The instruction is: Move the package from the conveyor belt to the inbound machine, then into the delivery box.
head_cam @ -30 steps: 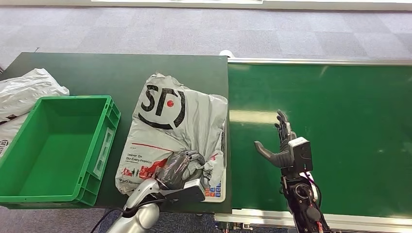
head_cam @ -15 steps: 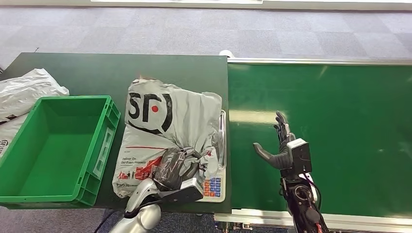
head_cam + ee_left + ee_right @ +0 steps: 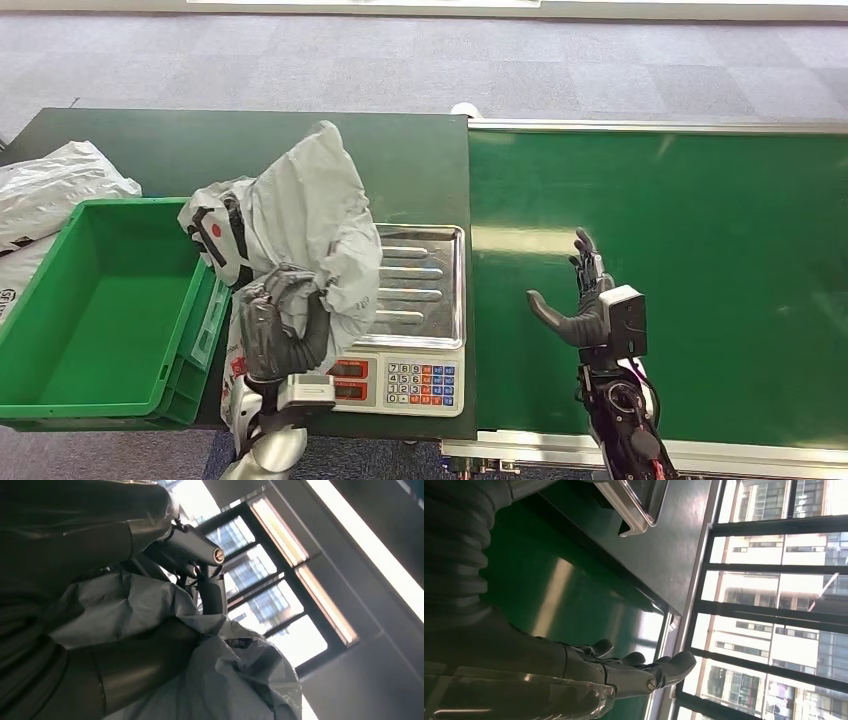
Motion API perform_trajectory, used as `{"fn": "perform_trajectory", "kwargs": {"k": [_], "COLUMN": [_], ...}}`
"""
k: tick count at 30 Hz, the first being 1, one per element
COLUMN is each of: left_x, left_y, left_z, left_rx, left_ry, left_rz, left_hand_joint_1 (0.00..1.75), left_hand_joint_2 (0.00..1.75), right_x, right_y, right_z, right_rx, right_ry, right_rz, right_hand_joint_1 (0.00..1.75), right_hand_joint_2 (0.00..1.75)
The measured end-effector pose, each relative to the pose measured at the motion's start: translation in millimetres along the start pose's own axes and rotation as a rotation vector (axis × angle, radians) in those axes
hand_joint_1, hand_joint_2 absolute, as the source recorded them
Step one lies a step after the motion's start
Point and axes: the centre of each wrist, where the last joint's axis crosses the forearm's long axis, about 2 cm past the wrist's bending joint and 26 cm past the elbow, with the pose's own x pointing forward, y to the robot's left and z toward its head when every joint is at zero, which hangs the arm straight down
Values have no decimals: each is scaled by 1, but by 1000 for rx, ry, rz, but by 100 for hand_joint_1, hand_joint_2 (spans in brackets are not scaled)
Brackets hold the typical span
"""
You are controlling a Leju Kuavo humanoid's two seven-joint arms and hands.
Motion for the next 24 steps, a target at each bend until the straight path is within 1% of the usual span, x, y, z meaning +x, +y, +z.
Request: {"fn": "perform_trajectory", "kwargs": {"k": [3, 9, 16, 20, 24], "left_x": [8, 18, 13, 5, -5], "left_y": [15, 45, 68, 81, 86], "left_z": [-20, -45, -50, -49, -45], "left_rx": [147, 349, 462, 511, 527], "left_ry": [1, -16, 11, 36, 72], "left_rz": [18, 36, 23, -9, -37], "left_hand_joint_1": [175, 175, 175, 175, 175], "left_hand_joint_2": [0, 0, 0, 0, 0], "right_x": [-2, -6, -9, -10, -11], "right_y": [0, 2, 4, 6, 8], "right_z": [4, 10, 17, 21, 24], "right_rx": [-14, -30, -44, -51, -61], "right_ry": [3, 14, 24, 32, 40], "right_rz": [-5, -7, -5, 2, 18], "right_hand_joint_1": [0, 0, 0, 0, 0], "right_hand_joint_2": [175, 175, 175, 175, 175]}}
